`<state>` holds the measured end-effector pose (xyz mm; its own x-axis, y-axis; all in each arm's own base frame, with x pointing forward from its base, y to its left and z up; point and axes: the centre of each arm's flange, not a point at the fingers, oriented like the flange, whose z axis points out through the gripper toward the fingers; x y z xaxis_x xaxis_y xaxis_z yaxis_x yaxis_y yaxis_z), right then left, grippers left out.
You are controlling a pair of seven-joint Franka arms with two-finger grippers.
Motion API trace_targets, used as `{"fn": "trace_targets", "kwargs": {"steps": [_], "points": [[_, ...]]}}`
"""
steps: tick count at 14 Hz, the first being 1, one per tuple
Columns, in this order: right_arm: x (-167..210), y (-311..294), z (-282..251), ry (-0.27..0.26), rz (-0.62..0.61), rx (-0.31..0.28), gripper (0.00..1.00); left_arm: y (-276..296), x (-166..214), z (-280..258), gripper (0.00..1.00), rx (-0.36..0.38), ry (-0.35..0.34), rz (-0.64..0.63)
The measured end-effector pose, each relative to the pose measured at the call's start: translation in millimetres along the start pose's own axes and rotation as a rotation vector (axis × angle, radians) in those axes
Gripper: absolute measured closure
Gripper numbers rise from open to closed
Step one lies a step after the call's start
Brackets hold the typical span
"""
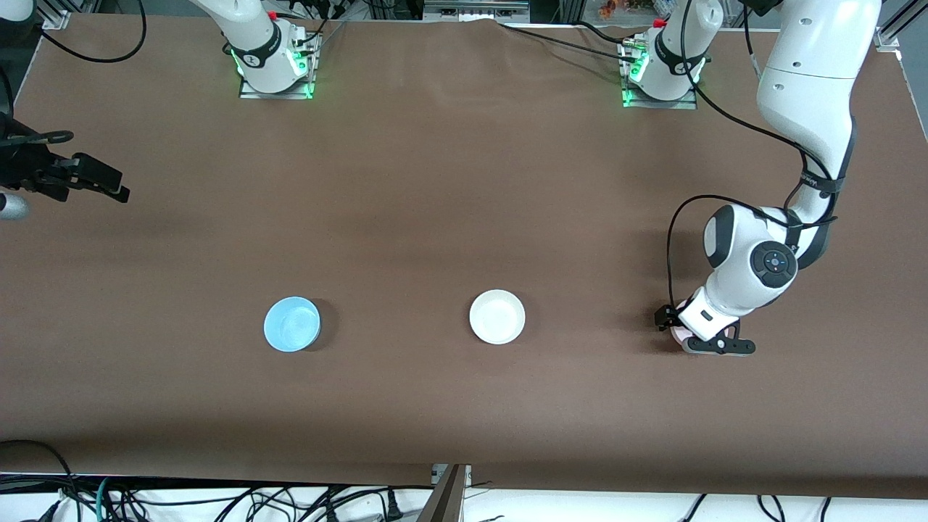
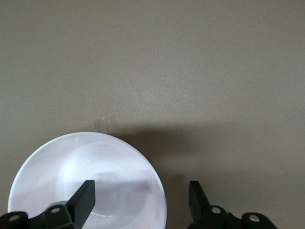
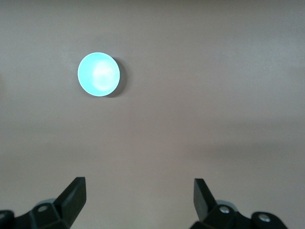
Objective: Stack pink and blue bowls on white bowl
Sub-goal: 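Close the left gripper on the pink rim while the right gripper reaches blue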
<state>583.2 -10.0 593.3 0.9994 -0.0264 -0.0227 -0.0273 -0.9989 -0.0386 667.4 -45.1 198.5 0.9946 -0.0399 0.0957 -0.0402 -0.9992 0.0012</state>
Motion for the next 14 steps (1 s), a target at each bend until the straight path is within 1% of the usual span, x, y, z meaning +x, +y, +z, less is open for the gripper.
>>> {"fn": "trace_targets", "kwargs": {"steps": [3, 6, 7, 9, 11, 14], "points": [[3.1, -0.4, 6.0, -0.008, 0.000, -0.002, 0.00, 0.4, 0.2, -0.2, 0.13, -0.001, 0.002, 0.001], [5.9, -0.7, 11.7, -0.017, 0.001, -0.004, 0.00, 1.2, 0.2, -0.3, 0.21, -0.001, 0.002, 0.002], [6.6, -0.8, 13.1, -0.019, 0.001, -0.005, 0.00, 1.8, 0.2, -0.2, 0.21, -0.002, 0.002, 0.003], [8.5, -1.0, 17.5, -0.027, 0.001, -0.007, 0.00, 2.4, 0.1, -0.1, 0.33, -0.002, 0.002, 0.004], [11.1, -1.4, 23.6, -0.037, 0.002, -0.009, 0.00, 3.2, -1.3, 1.2, 0.35, -0.003, -0.002, 0.005], [14.7, -1.8, 32.2, -0.051, 0.002, -0.012, 0.00, 5.3, -4.1, 3.9, 0.35, -0.004, -0.009, 0.008]]}}
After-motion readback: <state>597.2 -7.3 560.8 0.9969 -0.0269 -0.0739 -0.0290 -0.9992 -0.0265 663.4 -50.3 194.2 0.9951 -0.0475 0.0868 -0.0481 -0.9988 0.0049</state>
